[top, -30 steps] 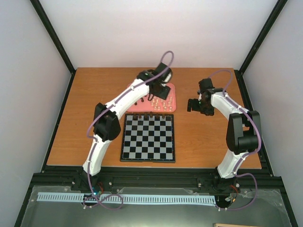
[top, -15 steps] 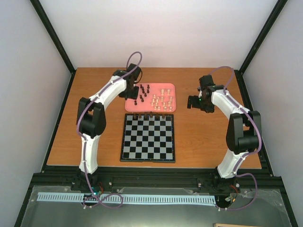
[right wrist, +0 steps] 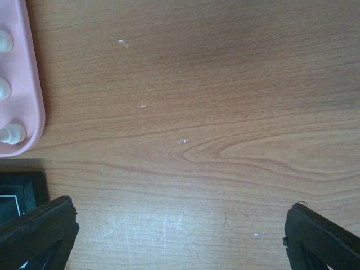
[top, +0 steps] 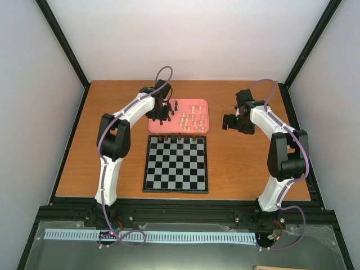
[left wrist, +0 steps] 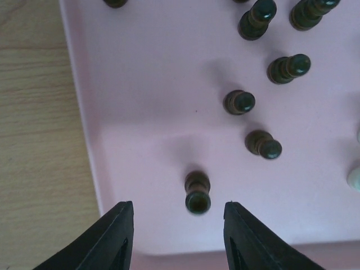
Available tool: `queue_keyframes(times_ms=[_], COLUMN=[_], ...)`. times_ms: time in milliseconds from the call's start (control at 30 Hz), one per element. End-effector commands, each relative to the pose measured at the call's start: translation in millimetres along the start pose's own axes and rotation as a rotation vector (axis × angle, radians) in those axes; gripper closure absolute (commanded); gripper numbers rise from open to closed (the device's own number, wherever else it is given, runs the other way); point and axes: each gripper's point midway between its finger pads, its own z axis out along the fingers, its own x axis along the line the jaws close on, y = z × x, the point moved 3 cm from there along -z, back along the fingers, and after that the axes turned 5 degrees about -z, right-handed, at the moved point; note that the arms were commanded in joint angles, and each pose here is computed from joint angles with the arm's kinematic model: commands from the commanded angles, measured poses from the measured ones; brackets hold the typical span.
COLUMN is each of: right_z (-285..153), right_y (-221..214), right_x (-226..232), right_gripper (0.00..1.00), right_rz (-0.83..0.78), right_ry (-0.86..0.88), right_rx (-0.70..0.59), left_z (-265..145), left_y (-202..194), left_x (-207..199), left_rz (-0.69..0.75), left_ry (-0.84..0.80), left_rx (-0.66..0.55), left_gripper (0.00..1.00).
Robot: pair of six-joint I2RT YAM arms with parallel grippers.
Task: Set up the chess pieces on the board
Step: Pick up the chess piece from the storage box.
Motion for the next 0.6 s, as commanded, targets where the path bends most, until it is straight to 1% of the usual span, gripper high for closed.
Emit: queue_keyframes(times_ms=[0,400,500,567], right_z=[-0.8,7.0,8.1,8.5], right_y=[6.7,5.6,5.7,5.9], right_x=[0.1,-1.4,-1.6,-1.6], right_gripper=[0.0,0.0,0.0,0.0], right_rz=[-0.006,-0.007,-0.008,-0.008], right_ry=[-0.018,-0.029,-0.031,-0.031], right_rx=[-0.002,0.025,0.03,0.031], left_z=[10.7,29.4,30.9,31.3], left_y=[14.6,15.3,15.4,14.6], left_x=[-11.8,-14.7,-13.6,-12.5], left_rz=[0.014,0.019,0.019,0.02], left_ry=[-0.036,-0.046,-0.044,-0.039], left_rx=[-0.025,-0.002,0.001,0.005], left_gripper=[0.53,0.54,0.58,0.59])
